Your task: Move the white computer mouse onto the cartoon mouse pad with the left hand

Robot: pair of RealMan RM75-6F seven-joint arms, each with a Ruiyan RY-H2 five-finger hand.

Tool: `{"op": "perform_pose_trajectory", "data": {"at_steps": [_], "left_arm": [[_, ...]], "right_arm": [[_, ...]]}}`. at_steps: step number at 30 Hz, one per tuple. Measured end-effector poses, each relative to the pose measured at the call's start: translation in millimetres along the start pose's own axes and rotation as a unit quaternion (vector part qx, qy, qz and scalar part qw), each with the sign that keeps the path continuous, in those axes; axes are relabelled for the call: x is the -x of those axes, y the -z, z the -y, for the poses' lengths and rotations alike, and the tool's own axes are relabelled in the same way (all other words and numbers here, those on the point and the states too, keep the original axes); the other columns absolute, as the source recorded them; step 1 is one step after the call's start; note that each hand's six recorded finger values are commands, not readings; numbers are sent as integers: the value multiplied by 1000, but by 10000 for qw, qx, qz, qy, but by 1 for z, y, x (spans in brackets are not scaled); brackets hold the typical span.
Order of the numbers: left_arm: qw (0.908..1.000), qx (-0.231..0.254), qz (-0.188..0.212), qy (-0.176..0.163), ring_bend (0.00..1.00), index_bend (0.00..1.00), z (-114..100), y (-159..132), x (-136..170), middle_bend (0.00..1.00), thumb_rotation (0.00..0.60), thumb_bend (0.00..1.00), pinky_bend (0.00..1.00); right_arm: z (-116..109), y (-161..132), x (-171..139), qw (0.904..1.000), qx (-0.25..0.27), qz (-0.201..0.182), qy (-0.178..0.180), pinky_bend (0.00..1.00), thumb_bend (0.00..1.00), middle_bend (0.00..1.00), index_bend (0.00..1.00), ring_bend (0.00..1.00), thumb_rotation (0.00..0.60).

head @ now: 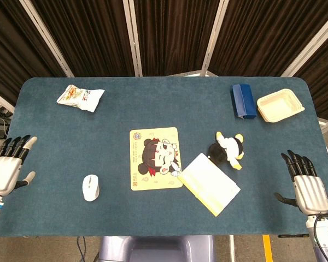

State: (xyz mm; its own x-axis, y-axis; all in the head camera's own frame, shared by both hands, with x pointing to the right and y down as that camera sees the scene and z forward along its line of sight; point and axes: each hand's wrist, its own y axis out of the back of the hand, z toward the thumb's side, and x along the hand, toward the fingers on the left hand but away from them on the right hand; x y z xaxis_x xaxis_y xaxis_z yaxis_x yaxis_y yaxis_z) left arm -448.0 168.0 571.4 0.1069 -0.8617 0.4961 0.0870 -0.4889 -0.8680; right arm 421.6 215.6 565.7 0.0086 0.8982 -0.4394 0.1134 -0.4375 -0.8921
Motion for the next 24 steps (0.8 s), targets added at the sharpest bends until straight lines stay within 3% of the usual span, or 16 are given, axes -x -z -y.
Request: {"op": "perform_pose_trajectory", "data": {"at_steps": [5,12,16,24], "left_arm": [[9964,-485,655,249,0,253,-3,-25,-14,0,600,303,0],[9811,-1280,1340,552,0,259,-1,-65,-33,0,600,158,0],[9678,-1733,1652,773,0,260,8,-84,-44,0,600,124,0],[9395,-2160,2400,1147,0,260,29,-118,-54,0,600,119,0]], "right_arm": [[0,0,0,10000,-1,4,-2,0,110,0,0,0,600],[0,0,0,10000,18,7,-14,0,110,0,0,0,600],[0,0,0,10000,28,5,-23,0,110,0,0,0,600],[0,0,0,10000,26,9,-23,0,110,0,0,0,600]]}}
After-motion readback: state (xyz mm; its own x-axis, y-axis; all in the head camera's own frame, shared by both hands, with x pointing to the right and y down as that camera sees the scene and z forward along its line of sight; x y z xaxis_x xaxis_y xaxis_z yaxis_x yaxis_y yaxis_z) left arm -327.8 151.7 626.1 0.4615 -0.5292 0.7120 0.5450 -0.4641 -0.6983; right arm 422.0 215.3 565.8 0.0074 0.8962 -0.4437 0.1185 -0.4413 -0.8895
